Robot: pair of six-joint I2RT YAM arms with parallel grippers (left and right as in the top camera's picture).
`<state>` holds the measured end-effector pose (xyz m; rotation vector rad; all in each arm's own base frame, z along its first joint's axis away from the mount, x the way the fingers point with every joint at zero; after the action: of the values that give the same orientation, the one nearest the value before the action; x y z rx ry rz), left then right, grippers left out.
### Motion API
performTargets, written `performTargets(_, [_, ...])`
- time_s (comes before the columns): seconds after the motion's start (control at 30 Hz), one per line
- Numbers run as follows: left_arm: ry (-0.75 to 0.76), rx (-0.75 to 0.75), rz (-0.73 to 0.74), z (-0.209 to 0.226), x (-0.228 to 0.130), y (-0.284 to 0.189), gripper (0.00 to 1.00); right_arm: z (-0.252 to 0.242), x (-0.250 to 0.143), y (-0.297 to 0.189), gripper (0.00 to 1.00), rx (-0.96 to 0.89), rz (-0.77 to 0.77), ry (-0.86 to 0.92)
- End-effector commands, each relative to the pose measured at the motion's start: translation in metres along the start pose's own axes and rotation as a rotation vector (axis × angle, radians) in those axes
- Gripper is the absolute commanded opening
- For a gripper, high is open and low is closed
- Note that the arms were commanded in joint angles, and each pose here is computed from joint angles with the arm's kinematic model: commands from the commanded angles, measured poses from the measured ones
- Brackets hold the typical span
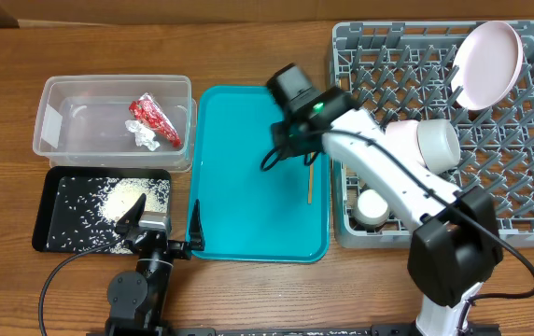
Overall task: Sort waste into correct bins and load items into the dishwasher
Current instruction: 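Carry the chopstick into the dish rack and release it, then grasp the second wooden chopstick with the right gripper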
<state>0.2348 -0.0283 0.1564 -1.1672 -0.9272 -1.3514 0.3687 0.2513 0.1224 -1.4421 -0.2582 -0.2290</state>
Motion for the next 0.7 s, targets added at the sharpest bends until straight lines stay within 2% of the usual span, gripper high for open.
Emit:
performTargets(0.0, [-0.010,-0.002,0.002,0.000,-0.002,0.000,1.00,-0.032,-0.001,0.030,0.50,-0.227,-0.060,0.111])
performTargets(0.27, [-0.010,-0.002,0.002,0.000,-0.002,0.000,1.00,-0.062,-0.012,0.086,0.48,-0.340,0.029,0.140])
performTargets(0.37, [-0.010,-0.002,0.002,0.000,-0.002,0.000,1.00,-0.068,-0.022,0.097,0.33,-0.318,0.108,0.168])
performTargets(0.47, [-0.010,-0.002,0.002,0.000,-0.002,0.000,1.00,-0.052,-0.040,0.105,0.12,-0.186,0.245,0.182])
performTargets(0.57, [-0.010,-0.002,0.002,0.000,-0.002,0.000,1.00,-0.034,-0.056,0.105,0.04,-0.070,0.345,0.118])
performTargets(0.67, [-0.010,-0.002,0.002,0.000,-0.002,0.000,1.00,-0.026,-0.059,0.100,0.04,-0.075,0.337,0.090])
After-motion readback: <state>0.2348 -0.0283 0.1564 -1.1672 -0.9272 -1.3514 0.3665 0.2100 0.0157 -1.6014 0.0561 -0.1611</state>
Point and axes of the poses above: each gripper's point midway between its finger pads, its own y axis out along the fingers, its own z axis along the line the jaws close on, x = y × z, the point moved 1 cm from there along -y, back along the fingers, and after that the axes turned 14 degrees about y, right-handed, at the moved point
